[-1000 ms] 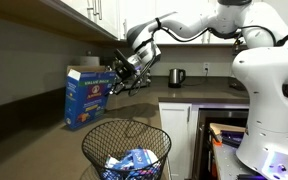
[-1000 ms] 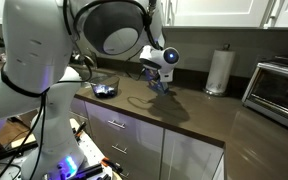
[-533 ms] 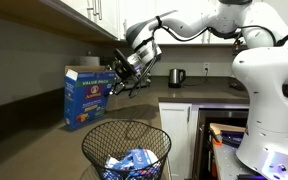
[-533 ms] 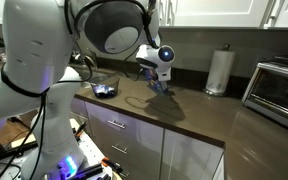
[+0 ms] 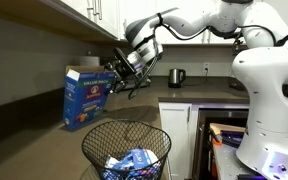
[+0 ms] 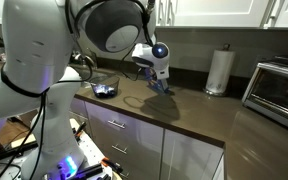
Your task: Pour the contents from the box into the black then put the box on the counter
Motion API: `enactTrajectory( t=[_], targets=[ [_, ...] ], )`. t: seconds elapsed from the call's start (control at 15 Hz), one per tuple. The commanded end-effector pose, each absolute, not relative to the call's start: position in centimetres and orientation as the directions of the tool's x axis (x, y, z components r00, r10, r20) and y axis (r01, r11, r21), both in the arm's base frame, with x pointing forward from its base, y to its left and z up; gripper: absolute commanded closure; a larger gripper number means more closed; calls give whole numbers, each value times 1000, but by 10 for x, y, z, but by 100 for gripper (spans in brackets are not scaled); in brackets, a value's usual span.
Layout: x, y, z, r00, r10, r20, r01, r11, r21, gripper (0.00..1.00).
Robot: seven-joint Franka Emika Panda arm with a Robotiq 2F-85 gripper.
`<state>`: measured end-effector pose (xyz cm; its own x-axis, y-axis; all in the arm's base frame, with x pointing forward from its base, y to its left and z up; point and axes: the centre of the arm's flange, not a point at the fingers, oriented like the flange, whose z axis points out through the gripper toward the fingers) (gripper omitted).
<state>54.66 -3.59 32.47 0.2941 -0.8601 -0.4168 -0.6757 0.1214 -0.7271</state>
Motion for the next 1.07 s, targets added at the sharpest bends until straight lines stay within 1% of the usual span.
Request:
enactTrajectory(
  t=[0.0,0.6,1.0],
  targets=[
    [532,-33,333,282,-885,-372,-647,111,-754,1],
    [534,-26,343,273,-902,-334,-591,117,-798,0],
    [545,-19,344,297,-898,-326,-570,107,-815,0]
  ],
)
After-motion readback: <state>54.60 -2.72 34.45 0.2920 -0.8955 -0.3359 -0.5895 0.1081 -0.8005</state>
